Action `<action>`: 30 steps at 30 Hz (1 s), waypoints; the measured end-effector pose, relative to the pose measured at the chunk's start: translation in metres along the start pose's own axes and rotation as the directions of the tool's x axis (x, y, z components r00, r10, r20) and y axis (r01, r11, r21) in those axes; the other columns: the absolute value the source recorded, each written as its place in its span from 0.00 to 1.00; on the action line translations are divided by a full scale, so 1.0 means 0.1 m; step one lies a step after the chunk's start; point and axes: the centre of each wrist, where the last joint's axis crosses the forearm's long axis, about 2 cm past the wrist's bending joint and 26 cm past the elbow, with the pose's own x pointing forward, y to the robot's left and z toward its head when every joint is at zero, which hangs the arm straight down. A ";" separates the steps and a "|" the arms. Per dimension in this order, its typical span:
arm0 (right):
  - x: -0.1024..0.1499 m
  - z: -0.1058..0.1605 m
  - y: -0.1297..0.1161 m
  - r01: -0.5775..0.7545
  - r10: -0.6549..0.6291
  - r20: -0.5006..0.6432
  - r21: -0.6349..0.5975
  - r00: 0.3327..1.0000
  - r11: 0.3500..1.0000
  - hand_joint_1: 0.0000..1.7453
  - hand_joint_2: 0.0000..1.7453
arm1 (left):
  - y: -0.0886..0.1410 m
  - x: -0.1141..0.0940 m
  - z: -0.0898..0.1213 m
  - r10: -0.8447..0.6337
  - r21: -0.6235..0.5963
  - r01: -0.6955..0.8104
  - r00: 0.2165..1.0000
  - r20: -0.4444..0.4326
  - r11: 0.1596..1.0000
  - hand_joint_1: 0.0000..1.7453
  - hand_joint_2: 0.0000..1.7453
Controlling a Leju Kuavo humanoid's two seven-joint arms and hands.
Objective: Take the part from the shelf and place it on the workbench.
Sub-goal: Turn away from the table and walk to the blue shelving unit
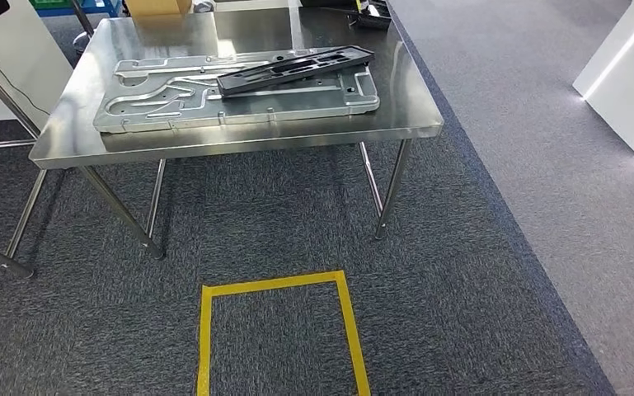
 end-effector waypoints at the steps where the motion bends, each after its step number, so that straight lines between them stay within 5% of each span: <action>1: 0.00 0.00 0.00 0.000 0.000 0.000 0.000 1.000 1.000 0.00 0.00 | 0.00 0.00 0.00 0.000 0.000 0.000 1.000 0.000 1.000 0.00 0.00; 30: 0.00 0.00 0.00 0.002 -0.002 -0.002 0.000 1.000 1.000 0.00 0.00 | -0.01 0.02 0.00 0.002 -0.012 -0.002 1.000 0.002 1.000 0.00 0.00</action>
